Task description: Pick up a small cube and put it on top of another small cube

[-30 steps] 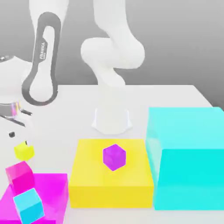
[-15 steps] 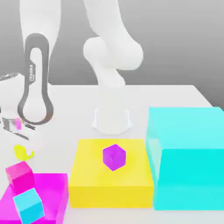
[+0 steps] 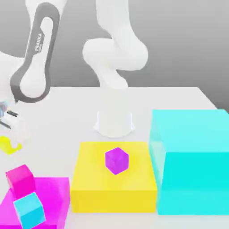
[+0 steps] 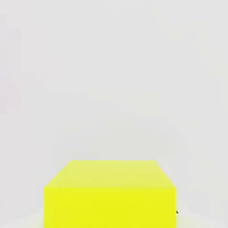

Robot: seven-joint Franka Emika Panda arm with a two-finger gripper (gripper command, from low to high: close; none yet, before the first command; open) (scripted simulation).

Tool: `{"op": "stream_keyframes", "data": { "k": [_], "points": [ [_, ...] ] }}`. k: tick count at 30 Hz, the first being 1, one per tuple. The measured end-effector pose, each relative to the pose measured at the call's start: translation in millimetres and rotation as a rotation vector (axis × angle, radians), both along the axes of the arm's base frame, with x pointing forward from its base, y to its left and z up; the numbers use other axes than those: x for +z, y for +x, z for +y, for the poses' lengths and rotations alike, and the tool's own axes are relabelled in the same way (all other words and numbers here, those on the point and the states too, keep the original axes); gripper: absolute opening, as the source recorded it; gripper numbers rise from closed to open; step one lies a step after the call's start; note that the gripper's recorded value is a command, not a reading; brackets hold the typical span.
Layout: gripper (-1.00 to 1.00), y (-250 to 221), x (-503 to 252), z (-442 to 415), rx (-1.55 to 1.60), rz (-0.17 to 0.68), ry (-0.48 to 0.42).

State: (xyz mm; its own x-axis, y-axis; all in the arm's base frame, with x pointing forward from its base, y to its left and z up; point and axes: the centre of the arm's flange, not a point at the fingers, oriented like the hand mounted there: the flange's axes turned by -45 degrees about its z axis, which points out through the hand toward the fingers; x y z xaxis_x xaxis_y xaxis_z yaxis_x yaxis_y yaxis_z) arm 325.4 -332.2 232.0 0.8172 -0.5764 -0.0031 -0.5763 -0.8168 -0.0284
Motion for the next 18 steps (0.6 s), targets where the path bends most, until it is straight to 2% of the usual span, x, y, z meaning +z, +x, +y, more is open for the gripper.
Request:
{"op": "stream_keyframes", "data": {
  "k": [8, 10, 12, 13, 18],
  "points": [
    [-1.00, 163.1, 70.5, 95.0, 0.069, 0.006, -0.002],
    [-1.00, 189.7, 79.9, 126.5, 0.093, 0.009, -0.014],
    [-1.00, 198.0, 55.7, 137.4, 0.103, 0.010, -0.020],
    [1.00, 198.8, 38.9, 139.2, 0.105, 0.010, -0.021],
    [1.00, 198.8, 38.9, 139.2, 0.105, 0.010, -0.021]
  ]
}}
